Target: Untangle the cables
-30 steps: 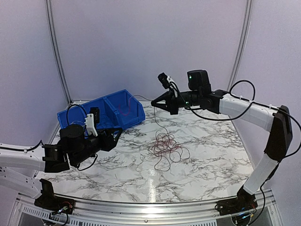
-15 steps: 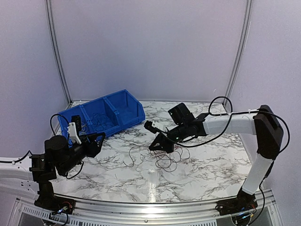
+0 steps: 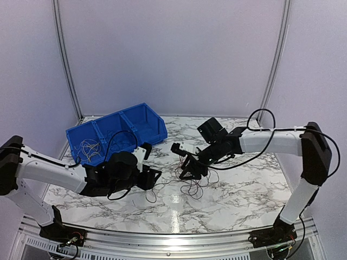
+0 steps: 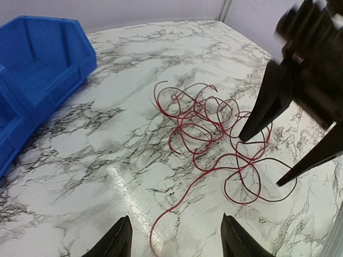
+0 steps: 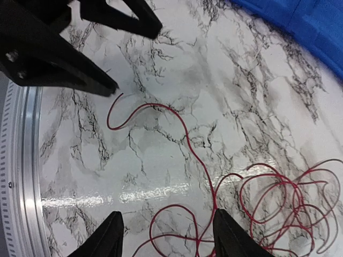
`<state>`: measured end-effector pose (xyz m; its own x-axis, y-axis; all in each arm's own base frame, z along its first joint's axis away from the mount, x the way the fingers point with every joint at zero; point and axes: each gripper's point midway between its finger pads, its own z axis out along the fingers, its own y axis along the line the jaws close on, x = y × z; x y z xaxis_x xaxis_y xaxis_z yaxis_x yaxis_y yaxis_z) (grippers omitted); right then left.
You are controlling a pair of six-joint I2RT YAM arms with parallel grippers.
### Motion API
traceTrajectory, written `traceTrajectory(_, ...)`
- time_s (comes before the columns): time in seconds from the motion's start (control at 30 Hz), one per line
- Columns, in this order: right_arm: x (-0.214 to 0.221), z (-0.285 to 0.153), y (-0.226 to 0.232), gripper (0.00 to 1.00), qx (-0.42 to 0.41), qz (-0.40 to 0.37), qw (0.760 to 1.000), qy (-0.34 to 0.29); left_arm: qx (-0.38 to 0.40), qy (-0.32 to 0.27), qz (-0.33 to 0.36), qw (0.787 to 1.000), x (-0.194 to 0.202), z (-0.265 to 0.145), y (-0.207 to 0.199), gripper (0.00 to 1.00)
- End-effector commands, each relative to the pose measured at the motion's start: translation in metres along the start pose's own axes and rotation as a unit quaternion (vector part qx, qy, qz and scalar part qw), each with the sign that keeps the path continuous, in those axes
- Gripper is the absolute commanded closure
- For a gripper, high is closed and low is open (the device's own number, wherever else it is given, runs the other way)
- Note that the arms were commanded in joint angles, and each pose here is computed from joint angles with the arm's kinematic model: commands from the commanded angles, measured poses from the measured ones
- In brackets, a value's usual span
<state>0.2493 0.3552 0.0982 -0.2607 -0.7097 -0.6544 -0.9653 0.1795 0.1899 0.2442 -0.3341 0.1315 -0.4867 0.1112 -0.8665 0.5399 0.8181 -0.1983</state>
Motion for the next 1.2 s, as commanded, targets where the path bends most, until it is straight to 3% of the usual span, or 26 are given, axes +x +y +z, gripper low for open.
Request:
traceTrajectory(0.0,-0.007,-0.049,0.002,0.41,0.031,-0.036,0.999,-0.022,0.055,0.048,0.034,0.997,0.015,0.025,-0.027,0.41)
traceTrajectory(0.2,0.007,-0.106,-0.035,0.37,0.105,0.008,0.990,-0.092,0.137,0.099,0.000,0.986,0.029,0.059,-0.083,0.36)
traceTrajectory(0.43,0.015,-0.121,-0.051,0.37,0.131,0.022,0.986,-0.099,0.180,0.105,-0.003,0.978,0.036,0.077,-0.137,0.35)
traceTrajectory(0.77,0.018,-0.116,-0.053,0.37,0.123,0.026,0.988,-0.090,0.148,0.139,-0.182,0.962,0.047,0.113,-0.151,0.34)
traceTrajectory(0.9,0.018,-0.115,-0.054,0.37,0.122,0.026,0.988,-0.090,0.110,0.155,-0.231,0.954,0.058,0.124,-0.143,0.51)
traceTrajectory(1.1,0.019,-0.114,-0.055,0.37,0.124,0.027,0.988,-0.087,0.131,0.128,-0.202,0.962,0.031,0.115,-0.149,0.99)
traceTrajectory(1.17,0.019,-0.114,-0.055,0.37,0.124,0.027,0.988,-0.087,0.128,0.100,-0.193,0.968,0.008,0.098,-0.142,1.00)
